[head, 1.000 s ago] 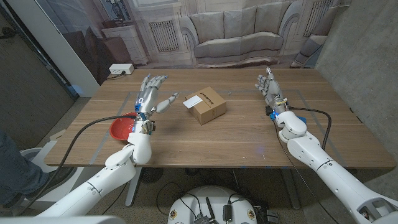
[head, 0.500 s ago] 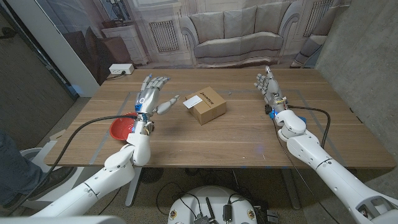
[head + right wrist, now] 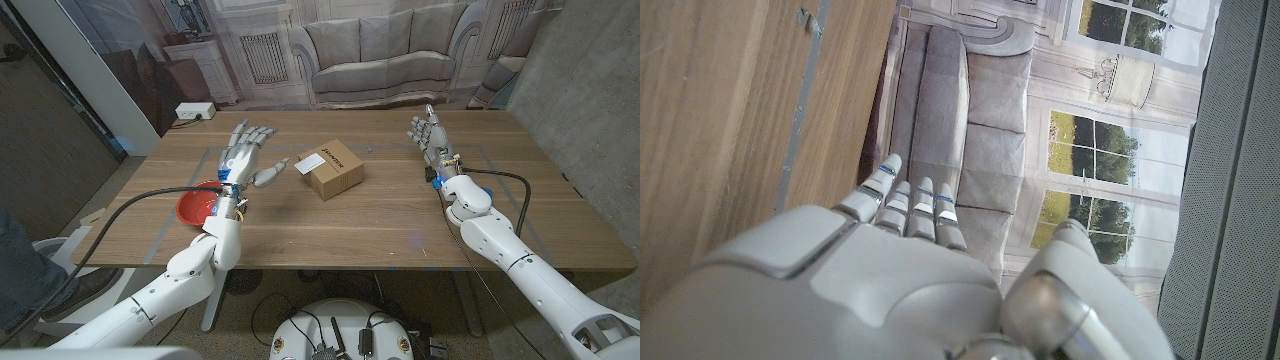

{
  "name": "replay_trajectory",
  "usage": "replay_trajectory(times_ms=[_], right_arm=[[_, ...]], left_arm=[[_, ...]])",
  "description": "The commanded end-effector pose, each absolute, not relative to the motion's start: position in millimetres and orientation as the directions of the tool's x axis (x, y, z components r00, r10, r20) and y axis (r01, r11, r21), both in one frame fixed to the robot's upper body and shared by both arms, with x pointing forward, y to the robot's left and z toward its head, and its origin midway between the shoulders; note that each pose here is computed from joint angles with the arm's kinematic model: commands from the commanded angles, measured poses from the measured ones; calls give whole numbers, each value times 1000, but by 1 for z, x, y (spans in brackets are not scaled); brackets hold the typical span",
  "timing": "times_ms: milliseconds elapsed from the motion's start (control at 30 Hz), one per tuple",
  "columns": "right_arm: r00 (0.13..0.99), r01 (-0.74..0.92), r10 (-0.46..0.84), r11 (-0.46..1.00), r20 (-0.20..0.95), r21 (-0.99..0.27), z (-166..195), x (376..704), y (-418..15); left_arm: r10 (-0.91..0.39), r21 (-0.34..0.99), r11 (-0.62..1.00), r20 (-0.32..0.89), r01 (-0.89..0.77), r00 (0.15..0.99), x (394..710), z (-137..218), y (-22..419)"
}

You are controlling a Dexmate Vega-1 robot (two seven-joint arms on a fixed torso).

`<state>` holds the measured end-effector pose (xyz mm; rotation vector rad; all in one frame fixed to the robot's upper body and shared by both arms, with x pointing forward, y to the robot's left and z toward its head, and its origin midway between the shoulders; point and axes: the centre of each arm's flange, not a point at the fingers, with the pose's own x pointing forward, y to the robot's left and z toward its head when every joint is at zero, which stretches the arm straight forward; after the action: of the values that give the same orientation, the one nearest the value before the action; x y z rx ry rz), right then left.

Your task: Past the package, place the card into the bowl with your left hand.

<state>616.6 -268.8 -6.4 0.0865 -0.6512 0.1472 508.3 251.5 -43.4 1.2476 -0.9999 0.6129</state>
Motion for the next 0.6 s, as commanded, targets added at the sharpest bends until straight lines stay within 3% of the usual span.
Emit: replay_trajectory(times_ms=[33, 600], right_arm=[[784, -156, 96, 987, 614, 46, -6, 614, -272], [778, -172, 86, 982, 622, 78, -4, 615, -275]], left_arm=[[-157, 512, 160, 858, -844, 490, 500, -43, 243], [-169, 496, 66, 861, -866, 480, 494, -49, 237]])
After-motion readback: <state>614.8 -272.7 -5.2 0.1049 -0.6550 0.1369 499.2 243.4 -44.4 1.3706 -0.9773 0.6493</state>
